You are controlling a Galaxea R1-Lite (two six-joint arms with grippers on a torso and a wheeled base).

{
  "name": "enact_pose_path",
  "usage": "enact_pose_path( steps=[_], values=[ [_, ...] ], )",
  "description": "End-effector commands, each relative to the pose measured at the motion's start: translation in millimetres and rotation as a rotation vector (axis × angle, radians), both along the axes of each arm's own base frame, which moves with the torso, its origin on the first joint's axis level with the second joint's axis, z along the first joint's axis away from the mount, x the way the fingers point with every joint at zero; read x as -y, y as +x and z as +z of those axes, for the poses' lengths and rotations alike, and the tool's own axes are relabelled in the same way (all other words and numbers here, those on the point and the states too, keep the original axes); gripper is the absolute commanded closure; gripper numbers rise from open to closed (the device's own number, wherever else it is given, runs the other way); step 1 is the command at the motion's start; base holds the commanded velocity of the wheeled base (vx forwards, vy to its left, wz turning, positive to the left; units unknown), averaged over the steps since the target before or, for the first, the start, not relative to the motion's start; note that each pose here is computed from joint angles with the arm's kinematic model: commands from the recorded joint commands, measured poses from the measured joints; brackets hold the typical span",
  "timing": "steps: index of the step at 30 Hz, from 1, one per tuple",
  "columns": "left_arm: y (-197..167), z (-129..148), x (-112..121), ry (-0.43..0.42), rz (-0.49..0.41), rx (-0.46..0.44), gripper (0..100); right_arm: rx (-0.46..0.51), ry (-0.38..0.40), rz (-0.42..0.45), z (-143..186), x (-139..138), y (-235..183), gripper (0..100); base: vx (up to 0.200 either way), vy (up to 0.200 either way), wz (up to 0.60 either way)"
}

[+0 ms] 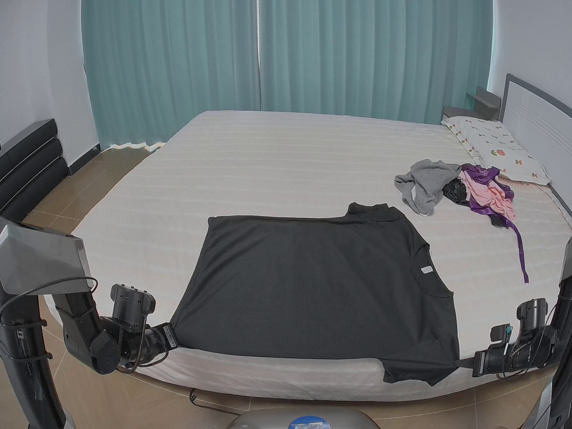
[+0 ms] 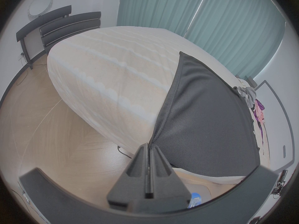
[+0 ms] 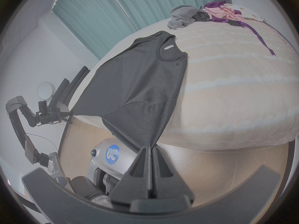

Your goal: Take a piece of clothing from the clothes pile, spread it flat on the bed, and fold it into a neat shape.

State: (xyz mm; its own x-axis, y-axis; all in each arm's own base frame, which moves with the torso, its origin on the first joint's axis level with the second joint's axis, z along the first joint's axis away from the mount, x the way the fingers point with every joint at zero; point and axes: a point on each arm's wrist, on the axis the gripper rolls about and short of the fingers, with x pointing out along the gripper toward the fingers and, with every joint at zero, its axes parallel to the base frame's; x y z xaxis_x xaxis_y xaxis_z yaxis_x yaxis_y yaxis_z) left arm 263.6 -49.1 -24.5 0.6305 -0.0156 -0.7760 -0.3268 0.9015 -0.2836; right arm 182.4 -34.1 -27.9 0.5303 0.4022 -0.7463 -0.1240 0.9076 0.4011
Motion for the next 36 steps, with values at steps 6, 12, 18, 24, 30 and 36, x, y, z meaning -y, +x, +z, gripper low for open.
enact_pose_path(
  steps=[6, 12, 18, 24, 30, 36],
  values=[
    [-15.6, 0.6, -3.0, 0.062, -0.075, -0.036, 100, -0.036, -0.019, 0.048, 11.9, -3.9, -15.7, 100, 0.0, 0.0, 0.0],
    [-21.6, -1.2, -3.4, 0.082, -0.098, -0.058, 100, -0.049, -0.034, 0.059, 12.9, -4.3, -18.5, 100, 0.0, 0.0, 0.0],
    [-33.7, -1.2, -5.7, 0.125, -0.156, -0.089, 100, -0.047, -0.039, 0.068, 17.0, -5.1, -21.3, 100, 0.0, 0.0, 0.0],
    [-40.8, 0.1, -7.2, 0.151, -0.187, -0.102, 100, -0.058, -0.045, 0.081, 20.5, -6.1, -25.7, 100, 0.0, 0.0, 0.0],
    [-46.7, -1.2, -8.0, 0.182, -0.233, -0.123, 100, -0.045, -0.05, 0.086, 25.1, -6.7, -27.7, 100, 0.0, 0.0, 0.0],
    [-39.5, 3.4, -7.6, 0.172, -0.215, -0.082, 100, -0.011, -0.056, 0.079, 28.2, -5.5, -24.0, 100, 0.0, 0.0, 0.0]
  ],
)
